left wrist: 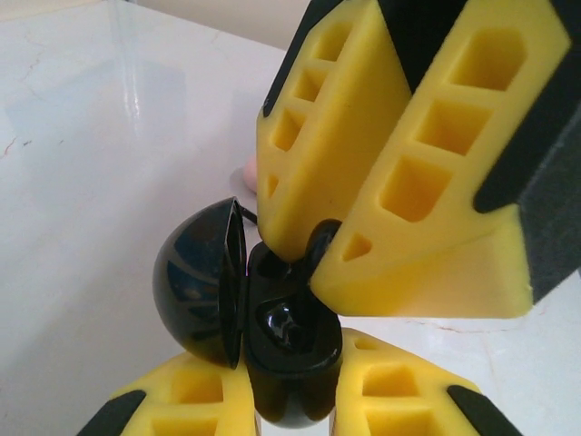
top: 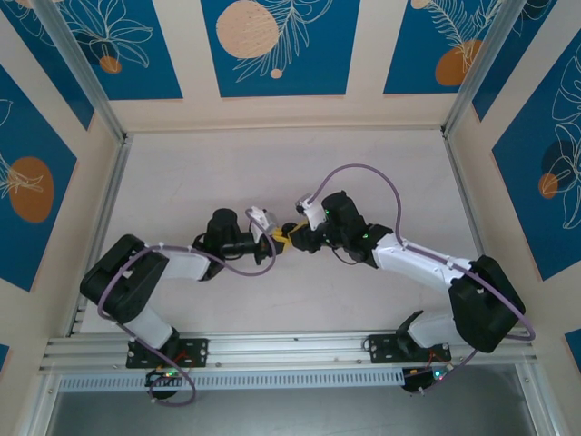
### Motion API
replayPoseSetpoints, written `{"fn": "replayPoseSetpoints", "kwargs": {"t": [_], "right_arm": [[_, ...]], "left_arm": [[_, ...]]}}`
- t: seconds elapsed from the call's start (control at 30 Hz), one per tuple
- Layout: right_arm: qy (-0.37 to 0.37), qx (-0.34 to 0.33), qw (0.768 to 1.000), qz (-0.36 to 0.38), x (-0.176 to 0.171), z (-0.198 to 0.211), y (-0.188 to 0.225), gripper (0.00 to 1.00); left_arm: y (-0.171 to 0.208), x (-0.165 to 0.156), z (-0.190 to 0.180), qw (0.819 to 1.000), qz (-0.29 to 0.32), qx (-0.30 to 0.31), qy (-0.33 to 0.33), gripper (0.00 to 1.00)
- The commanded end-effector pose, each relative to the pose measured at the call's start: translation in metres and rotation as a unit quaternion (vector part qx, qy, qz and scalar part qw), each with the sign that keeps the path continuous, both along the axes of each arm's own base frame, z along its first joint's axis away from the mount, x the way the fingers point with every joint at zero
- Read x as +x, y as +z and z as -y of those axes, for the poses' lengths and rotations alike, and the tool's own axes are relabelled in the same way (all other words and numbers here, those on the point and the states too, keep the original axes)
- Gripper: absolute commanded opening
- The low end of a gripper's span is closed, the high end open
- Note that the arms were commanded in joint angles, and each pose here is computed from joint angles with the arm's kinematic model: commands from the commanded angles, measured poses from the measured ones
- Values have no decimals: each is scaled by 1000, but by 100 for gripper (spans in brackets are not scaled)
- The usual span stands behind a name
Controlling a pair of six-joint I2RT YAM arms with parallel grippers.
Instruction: Insert wireless bluetooth earbuds into charging case
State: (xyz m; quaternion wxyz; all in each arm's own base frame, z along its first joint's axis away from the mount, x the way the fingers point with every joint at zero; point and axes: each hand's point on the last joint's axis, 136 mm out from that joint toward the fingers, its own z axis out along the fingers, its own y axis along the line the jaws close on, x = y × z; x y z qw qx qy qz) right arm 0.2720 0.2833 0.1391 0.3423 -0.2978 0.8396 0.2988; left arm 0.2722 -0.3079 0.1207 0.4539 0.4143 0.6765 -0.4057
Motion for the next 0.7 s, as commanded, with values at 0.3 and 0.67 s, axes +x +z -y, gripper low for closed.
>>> {"fn": "replayPoseSetpoints", "kwargs": {"t": [0.3,0.67], "right_arm": [[-17,25,999,-34,30,3,-3,34],[-7,45,998,-32,38,-1,11,41]], "left_arm": [[24,29,18,998,56,-33,10,15],[25,40,18,997,62,-30,26,14]]}}
